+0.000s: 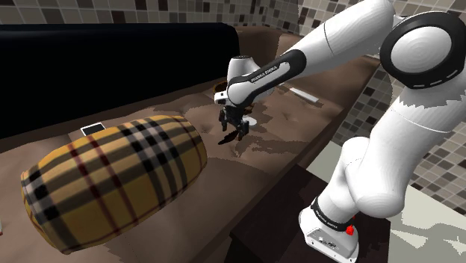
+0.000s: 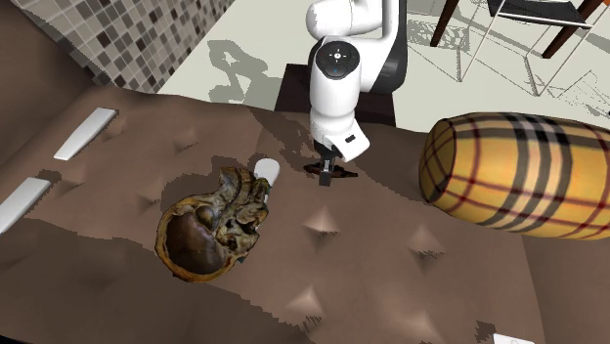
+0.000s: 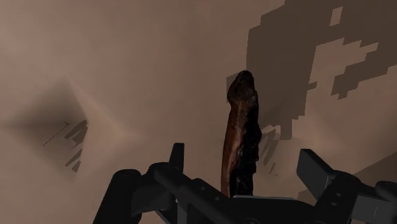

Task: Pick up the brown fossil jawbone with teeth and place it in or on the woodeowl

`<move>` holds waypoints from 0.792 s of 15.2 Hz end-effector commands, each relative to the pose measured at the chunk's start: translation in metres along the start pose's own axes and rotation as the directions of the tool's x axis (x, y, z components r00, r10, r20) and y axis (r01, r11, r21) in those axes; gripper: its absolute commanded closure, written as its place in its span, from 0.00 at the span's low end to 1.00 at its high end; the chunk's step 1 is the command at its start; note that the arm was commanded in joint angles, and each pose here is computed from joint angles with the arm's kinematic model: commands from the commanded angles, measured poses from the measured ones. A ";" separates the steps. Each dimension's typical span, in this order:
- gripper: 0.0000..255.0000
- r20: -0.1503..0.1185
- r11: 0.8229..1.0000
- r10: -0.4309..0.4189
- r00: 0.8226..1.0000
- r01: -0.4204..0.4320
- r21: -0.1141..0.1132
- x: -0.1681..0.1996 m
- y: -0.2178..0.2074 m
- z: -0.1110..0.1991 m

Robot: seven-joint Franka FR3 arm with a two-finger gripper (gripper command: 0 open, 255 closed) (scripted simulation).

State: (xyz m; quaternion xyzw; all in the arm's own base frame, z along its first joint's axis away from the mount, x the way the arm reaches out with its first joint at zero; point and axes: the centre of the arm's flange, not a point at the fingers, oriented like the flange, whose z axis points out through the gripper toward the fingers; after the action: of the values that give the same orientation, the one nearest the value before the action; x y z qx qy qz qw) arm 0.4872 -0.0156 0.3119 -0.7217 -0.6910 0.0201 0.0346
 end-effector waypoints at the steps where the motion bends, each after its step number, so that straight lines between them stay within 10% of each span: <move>1: 0.00 0.000 1.000 0.000 1.000 0.000 0.000 0.000 0.000 0.000; 3: 0.00 0.000 1.000 0.000 1.000 0.000 0.000 0.000 0.000 0.000; 4: 1.00 0.000 1.000 0.000 1.000 0.000 0.000 0.000 0.000 0.000; 12: 1.00 0.000 1.000 0.000 1.000 0.000 0.000 0.000 0.000 0.000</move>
State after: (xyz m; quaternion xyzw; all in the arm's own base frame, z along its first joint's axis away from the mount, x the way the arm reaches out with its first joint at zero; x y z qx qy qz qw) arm 0.4872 -0.0156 0.3118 -0.7217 -0.6910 0.0201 0.0346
